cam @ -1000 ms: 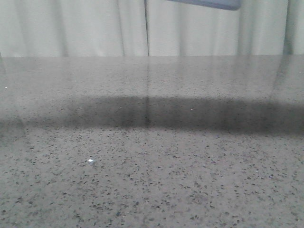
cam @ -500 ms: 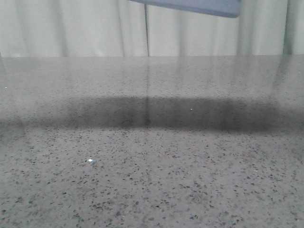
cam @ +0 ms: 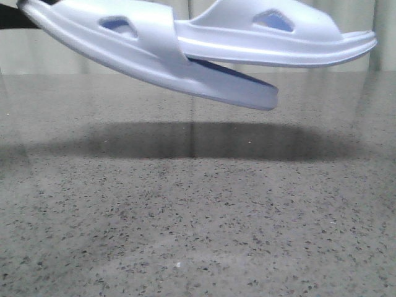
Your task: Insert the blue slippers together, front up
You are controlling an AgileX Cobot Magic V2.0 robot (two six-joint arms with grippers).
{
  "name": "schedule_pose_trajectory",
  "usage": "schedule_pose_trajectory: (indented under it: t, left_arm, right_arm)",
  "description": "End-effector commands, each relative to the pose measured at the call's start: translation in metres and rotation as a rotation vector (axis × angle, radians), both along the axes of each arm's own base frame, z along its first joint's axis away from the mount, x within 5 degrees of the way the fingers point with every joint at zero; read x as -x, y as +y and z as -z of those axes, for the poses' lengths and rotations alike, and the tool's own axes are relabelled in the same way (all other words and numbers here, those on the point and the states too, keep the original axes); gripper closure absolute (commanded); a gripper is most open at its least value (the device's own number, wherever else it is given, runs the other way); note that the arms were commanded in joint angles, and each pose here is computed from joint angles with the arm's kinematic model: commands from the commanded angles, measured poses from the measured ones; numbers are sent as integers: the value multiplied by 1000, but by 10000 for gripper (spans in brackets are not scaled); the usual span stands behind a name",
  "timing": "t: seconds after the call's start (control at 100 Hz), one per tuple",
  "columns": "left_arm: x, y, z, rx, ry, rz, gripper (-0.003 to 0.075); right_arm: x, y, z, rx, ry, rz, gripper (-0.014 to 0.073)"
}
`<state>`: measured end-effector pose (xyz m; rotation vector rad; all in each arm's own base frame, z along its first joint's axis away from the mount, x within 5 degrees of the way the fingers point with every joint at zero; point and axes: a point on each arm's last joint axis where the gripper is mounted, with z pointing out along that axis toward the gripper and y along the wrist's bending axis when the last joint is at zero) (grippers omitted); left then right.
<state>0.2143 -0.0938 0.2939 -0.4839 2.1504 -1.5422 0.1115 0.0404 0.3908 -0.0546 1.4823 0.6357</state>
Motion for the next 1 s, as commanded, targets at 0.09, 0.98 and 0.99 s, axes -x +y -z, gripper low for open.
schedule_pose_trajectory:
  t: [0.09, 0.98, 0.99]
  left_arm:
    - [-12, -5, -2, 59, 8, 1, 691]
    - [-23, -6, 25, -49, 58, 53, 603]
    - [-23, -6, 25, -49, 58, 53, 594]
  right_arm:
    - [4, -1, -13, 2, -49, 3, 326]
    - [4, -1, -13, 2, -49, 3, 326]
    - [4, -1, -13, 2, -49, 3, 326]
